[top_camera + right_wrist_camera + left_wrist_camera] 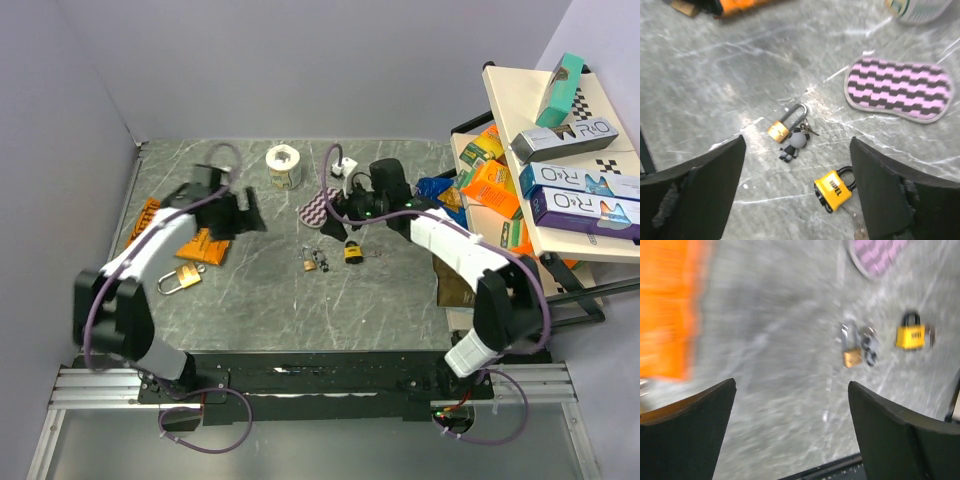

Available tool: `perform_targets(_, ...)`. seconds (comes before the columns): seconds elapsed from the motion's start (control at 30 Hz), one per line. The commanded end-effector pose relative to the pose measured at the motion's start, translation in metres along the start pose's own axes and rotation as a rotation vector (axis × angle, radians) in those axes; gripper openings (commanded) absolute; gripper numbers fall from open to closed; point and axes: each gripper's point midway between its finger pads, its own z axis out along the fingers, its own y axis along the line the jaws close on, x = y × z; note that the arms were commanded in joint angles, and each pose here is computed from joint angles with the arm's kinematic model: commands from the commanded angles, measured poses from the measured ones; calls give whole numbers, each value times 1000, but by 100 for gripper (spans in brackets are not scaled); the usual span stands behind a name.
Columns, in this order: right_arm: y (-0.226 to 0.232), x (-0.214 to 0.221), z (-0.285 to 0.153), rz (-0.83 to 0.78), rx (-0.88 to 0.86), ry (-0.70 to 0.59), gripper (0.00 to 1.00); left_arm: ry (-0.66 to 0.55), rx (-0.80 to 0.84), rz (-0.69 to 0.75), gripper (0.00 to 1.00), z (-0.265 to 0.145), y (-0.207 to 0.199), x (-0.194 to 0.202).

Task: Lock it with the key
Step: Place the key at the center of the board, then pick up the lock from the center of the board.

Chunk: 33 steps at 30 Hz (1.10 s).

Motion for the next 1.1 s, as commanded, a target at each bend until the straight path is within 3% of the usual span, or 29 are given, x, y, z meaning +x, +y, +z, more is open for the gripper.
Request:
perform_targets(0.0, 18, -22, -34, -25, -7, -56, 95, -75, -107, -80, 99, -51, 61, -11)
perform_targets(0.2, 25, -15, -47, -22, 10, -57, 96, -96, -311, -228, 99, -86, 148, 2)
perform_targets(0.3, 28, -9, -48, -6, 6, -59, 96, 1, -353, -176, 99, -84, 168, 14)
perform_targets(0.43, 32, -3, -48, 4, -8, -58, 96, 132, -273, 175, 99, -79, 178, 19)
perform_targets(0.63, 35, 1, -44, 26, -23, -62, 97, 224, -143, 539, 96, -72, 186, 30)
perform_targets(0.93, 33, 0, -40, 47, -31, -62, 97, 277, 5, 914, 98, -55, 197, 31)
perform_targets(1.07, 35, 4, -40, 55, -32, -57, 97, 285, 11, 931, 99, -41, 207, 23)
